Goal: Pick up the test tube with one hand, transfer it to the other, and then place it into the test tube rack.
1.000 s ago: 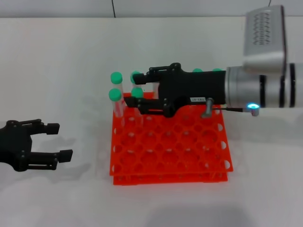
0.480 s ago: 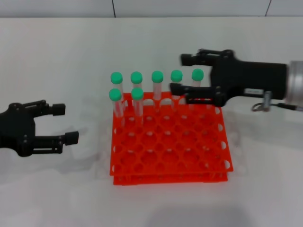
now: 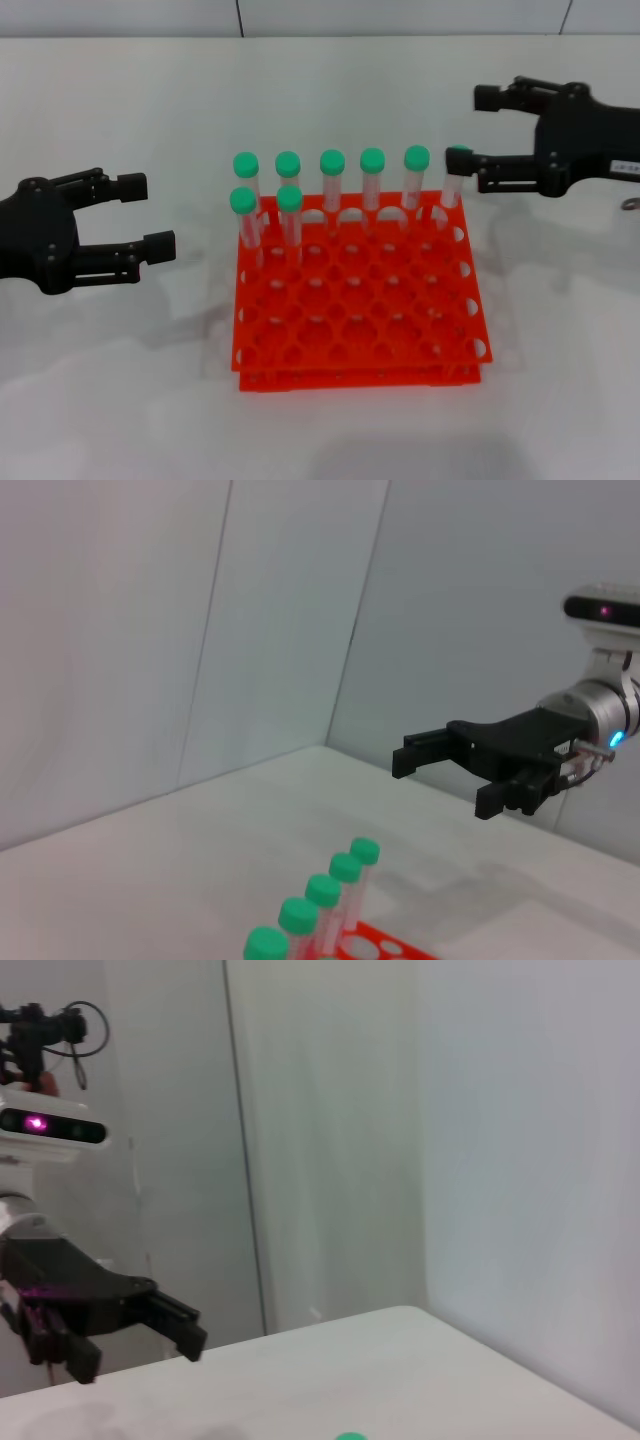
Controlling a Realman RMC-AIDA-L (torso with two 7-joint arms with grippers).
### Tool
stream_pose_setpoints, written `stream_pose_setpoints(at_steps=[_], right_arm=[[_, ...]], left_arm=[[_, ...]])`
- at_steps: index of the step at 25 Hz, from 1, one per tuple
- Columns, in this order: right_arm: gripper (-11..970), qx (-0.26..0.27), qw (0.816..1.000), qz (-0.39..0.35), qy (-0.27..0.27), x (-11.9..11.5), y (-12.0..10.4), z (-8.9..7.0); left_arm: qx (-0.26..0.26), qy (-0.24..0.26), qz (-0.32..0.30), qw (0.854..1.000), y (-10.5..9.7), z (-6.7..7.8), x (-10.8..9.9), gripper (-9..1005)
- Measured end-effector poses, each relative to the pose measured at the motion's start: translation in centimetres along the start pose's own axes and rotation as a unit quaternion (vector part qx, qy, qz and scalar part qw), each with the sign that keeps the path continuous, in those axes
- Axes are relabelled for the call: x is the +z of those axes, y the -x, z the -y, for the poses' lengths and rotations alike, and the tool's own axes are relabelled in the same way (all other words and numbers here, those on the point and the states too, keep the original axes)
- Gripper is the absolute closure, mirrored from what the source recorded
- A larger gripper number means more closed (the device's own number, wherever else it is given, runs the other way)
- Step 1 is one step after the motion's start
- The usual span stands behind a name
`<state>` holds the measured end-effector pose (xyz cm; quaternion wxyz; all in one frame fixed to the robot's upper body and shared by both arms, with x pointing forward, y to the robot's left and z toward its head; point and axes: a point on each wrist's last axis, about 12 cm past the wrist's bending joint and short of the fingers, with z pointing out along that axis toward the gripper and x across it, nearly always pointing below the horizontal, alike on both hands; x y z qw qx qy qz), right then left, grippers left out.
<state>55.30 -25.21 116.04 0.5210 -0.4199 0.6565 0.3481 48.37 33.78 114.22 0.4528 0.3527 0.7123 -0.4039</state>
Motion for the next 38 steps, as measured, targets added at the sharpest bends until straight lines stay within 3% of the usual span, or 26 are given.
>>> stream_pose_setpoints(at_steps=[18,38], right_arm=[[97,-0.014,0.997,-0.072,0.000,-1.8,-1.0,0.5],[97,-0.010,0.997,-0.075,0.003,-1.8,-1.0,0.3]], left_arm=[[-0.008,0.000,0.002,1.000,0.1,-0.1,-0.2,116],[-0.008,0.002,0.000,1.000,0.3,-0.1,-0.4,116]])
